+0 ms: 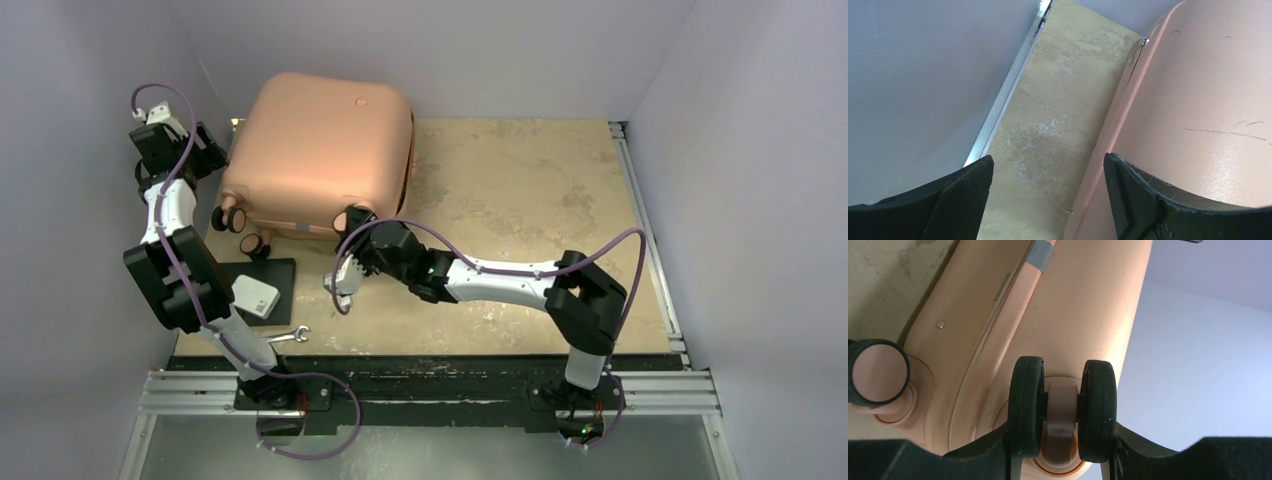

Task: Pack the luggage
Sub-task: Move the luggage to the center of the board.

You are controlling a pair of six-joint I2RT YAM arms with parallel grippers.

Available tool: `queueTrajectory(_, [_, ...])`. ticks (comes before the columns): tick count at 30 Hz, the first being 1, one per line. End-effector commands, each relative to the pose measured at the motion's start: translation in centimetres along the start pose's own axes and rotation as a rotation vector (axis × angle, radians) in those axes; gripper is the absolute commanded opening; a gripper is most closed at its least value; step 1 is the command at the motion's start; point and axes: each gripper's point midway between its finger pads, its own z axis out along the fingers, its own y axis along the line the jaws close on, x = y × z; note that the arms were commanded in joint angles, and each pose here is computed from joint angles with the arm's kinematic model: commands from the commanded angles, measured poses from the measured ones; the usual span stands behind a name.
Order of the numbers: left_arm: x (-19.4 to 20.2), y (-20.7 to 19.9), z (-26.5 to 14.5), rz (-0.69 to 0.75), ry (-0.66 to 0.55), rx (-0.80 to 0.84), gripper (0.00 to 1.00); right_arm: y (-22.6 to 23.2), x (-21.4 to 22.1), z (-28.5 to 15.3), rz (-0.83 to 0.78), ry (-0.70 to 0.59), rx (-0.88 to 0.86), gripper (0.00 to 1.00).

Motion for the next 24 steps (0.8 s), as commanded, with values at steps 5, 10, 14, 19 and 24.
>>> queueTrajectory(5, [9.5, -1.9, 0.5, -0.031, 0.298, 0.087, 0.81, -11.9, 2.7, -2.8, 0.080, 0.073, 0.294, 0.35])
queueTrajectory(10, [10.2, -1.7, 0.8, -0.029, 0.316, 0.075, 0.81, -13.2, 2.9, -2.9, 0.104, 0.073, 0.312, 0.33])
queueTrajectory(14, [11.6, -1.6, 1.1, -0.010, 0.350, 0.048, 0.82, -15.6, 3.0, -2.7, 0.145, 0.079, 0.330, 0.33])
queueTrajectory(19, [13.3, -2.6, 1.2, 0.037, 0.384, 0.032, 0.82, -18.1, 2.6, -2.3, 0.199, 0.040, 0.355, 0.31])
queueTrajectory(24, [14.1, -4.2, 1.0, 0.081, 0.391, 0.040, 0.82, -14.8, 3.2, -1.3, 0.170, 0.056, 0.308, 0.32])
